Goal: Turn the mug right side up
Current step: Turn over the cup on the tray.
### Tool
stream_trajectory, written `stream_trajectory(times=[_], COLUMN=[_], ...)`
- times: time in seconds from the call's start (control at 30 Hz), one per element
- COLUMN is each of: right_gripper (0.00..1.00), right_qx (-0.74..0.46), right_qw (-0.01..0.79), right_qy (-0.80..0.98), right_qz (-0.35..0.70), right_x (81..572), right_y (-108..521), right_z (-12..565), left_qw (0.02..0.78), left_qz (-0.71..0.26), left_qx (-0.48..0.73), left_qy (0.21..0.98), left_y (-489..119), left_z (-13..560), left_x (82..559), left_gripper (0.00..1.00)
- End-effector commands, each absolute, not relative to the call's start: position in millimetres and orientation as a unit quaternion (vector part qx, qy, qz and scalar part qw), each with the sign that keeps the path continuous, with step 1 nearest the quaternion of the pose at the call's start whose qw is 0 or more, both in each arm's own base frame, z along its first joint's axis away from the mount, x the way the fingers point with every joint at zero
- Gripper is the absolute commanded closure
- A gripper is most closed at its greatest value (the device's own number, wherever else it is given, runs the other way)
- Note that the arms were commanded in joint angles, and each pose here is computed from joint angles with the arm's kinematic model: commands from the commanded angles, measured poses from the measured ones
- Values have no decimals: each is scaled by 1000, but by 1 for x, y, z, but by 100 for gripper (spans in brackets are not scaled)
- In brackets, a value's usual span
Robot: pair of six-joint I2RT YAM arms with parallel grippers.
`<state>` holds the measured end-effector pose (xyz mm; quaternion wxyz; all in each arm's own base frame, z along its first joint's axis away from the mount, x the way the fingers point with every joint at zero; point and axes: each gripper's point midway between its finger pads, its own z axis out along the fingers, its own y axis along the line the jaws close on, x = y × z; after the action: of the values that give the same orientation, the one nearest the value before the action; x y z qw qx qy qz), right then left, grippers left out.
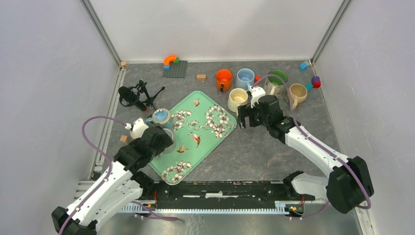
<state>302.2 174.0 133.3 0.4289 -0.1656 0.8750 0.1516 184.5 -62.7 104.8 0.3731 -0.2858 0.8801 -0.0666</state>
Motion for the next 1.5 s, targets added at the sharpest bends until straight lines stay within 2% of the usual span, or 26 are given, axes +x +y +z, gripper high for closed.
stream_trajectory(times=[0.0,0.3,1.1,1.47], right_gripper=[2,2,2,2], right_qx=[-166,-166,-149,-137], right_qw=[449,447,459,474], right_qy=[862,864,860,837], right_qz=[166,162,163,238], right_x=[305,304,300,293], right_y=[179,178,172,193], right_z=[148,148,145,151], left_qw=[402,389,333,348], left_qz=[-90,-140,-136,-50], left_qx=[-282,-224,-116,-115], left_qy=[866,883,926,929], left_y=[-71,-104,-168,-138], left_z=[110,107,85,81], left_x=[202,213,214,216], left_gripper=[0,0,0,29])
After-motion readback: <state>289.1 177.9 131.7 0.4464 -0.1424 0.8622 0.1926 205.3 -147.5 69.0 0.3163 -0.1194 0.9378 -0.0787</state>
